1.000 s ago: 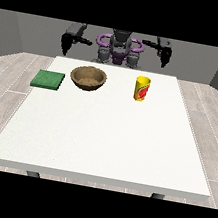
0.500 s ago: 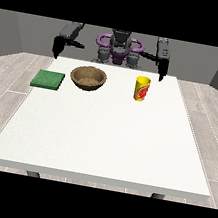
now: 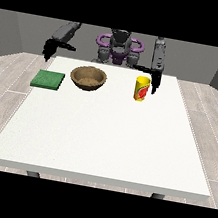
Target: Pick the cup and pour the ball into the bowl, then pick the bowl and place it on the pad
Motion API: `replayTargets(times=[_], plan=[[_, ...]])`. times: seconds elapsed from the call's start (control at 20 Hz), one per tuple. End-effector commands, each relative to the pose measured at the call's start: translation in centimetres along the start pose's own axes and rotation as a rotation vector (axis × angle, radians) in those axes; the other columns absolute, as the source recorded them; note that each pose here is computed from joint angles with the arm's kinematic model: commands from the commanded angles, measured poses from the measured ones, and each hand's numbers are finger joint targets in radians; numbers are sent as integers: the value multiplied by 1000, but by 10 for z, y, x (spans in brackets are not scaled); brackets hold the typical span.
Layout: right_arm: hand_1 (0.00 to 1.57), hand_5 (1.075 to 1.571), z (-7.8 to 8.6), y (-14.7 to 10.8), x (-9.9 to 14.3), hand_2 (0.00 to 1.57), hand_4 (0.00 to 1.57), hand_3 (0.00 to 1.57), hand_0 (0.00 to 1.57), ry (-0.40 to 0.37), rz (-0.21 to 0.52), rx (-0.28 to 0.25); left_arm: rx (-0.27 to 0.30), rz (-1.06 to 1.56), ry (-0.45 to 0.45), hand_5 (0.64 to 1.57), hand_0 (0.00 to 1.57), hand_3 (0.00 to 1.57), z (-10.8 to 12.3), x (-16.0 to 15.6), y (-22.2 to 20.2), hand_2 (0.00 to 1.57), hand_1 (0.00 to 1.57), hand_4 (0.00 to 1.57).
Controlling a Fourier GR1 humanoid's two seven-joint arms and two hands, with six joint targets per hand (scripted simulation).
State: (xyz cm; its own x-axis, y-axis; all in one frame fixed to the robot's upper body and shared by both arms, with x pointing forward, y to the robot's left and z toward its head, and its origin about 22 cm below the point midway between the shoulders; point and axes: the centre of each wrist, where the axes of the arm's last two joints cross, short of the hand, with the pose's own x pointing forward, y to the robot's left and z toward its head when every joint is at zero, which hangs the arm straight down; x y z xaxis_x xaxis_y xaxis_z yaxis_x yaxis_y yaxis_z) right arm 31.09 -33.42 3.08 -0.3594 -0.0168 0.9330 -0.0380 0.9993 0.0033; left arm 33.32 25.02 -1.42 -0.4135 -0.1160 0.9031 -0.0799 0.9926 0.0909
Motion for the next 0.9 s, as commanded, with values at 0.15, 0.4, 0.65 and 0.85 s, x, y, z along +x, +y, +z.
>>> replayTargets(times=[0.15, 0.4, 0.65, 0.85], plan=[[0, 1558, -9, -12, 5, 0, 0, 0, 0, -1, -8, 26, 25, -10, 25, 1245, 0, 0, -15, -17, -15, 0, 0, 0], [0, 1561, 8, -24, -7, 0, 0, 0, 0, -35, -9, 1, 31, -181, -6, 1442, 1240, 1571, 12, -33, 29, 1571, 1240, 474], [0, 1556, -12, -28, 12, 0, 0, 0, 0, -65, -21, 44, 99, -415, -44, 1511, 1312, 1571, 5, -38, 10, 1571, 1312, 833], [0, 1556, -17, -50, 28, 0, 0, 0, 0, -51, -10, 36, 150, -467, -36, 1505, 1343, 1571, -4, -38, -4, 1571, 1343, 879]])
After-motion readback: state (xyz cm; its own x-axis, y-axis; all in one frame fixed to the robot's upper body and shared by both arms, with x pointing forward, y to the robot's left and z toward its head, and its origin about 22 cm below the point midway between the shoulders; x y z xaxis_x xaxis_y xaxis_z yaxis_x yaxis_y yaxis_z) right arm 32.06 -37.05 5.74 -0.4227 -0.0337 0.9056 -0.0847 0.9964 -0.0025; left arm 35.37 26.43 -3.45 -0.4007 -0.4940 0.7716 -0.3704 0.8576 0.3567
